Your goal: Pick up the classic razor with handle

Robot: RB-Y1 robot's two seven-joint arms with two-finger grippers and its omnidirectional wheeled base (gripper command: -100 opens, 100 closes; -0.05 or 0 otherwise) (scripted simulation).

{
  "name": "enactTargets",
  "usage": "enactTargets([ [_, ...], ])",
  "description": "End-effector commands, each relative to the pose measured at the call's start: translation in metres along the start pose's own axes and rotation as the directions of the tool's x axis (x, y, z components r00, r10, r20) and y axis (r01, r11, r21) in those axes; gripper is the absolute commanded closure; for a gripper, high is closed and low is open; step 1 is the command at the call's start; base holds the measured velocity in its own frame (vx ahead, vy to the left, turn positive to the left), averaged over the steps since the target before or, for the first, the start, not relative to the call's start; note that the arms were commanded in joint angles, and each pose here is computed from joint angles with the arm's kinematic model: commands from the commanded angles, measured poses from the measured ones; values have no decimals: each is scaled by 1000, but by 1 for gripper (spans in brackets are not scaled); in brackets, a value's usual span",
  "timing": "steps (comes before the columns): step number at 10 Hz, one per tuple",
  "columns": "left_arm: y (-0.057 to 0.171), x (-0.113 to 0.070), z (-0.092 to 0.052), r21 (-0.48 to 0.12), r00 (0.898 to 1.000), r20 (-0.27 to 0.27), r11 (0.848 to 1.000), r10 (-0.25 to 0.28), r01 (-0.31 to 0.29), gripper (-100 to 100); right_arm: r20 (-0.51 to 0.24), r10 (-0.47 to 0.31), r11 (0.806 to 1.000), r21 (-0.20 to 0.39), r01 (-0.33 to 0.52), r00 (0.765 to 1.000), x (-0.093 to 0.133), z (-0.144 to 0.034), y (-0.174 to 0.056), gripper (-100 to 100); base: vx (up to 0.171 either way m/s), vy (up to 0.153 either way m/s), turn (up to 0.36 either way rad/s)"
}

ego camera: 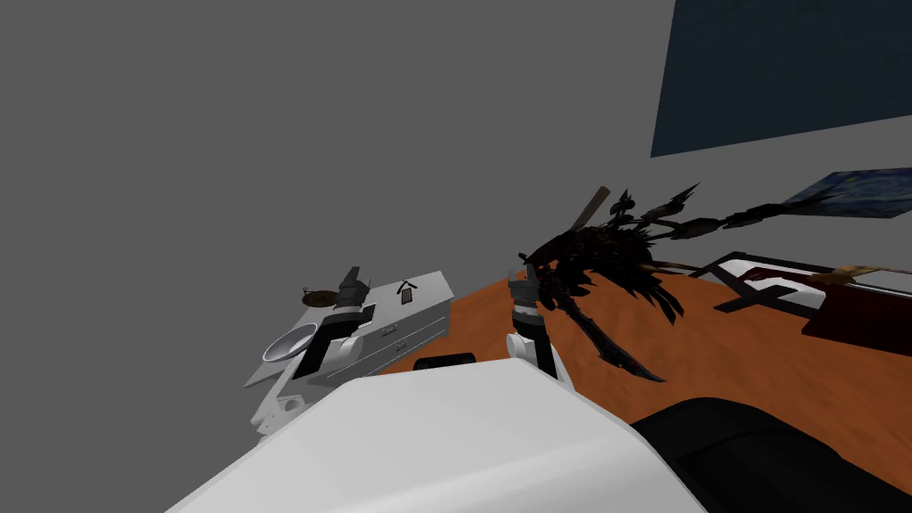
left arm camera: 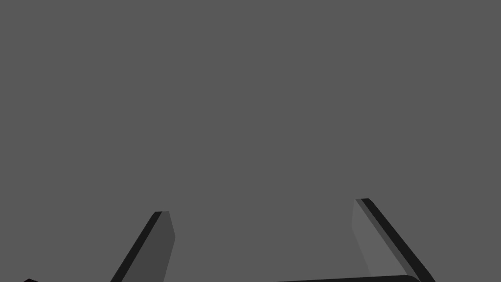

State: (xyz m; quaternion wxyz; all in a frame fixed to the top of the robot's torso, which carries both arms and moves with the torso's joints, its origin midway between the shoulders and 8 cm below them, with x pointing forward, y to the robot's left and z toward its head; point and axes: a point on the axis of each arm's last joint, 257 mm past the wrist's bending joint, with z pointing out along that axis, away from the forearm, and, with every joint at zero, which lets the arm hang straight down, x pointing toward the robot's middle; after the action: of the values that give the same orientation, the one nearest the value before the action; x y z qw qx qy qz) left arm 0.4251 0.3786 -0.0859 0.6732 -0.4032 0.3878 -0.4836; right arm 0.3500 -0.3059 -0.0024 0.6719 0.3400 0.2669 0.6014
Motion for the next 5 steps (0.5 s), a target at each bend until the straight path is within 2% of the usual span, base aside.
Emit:
enactTargets([
  [1, 17, -15, 6, -43, 1000, 15, 999, 27, -26, -100, 0, 0, 1000, 0, 0, 1000, 0, 0, 0, 0, -12, -62, -37],
  [2, 25, -25, 10, -64, 999, 25, 997, 43, -41, -100, 0, 0, 1000, 0, 0, 1000, 0, 0, 0, 0, -18, -71, -43],
  [3, 28, -25, 10, -69, 999, 25, 997, 43, -41, -100, 0, 0, 1000, 0, 0, 1000, 0, 0, 0, 0, -8, -53, -10],
  [5, 47, -47, 17, -120, 996, 50, 990, 74, -68, -100, 0, 0, 1000, 0, 0, 1000, 0, 0, 0, 0, -2, -54, -43],
])
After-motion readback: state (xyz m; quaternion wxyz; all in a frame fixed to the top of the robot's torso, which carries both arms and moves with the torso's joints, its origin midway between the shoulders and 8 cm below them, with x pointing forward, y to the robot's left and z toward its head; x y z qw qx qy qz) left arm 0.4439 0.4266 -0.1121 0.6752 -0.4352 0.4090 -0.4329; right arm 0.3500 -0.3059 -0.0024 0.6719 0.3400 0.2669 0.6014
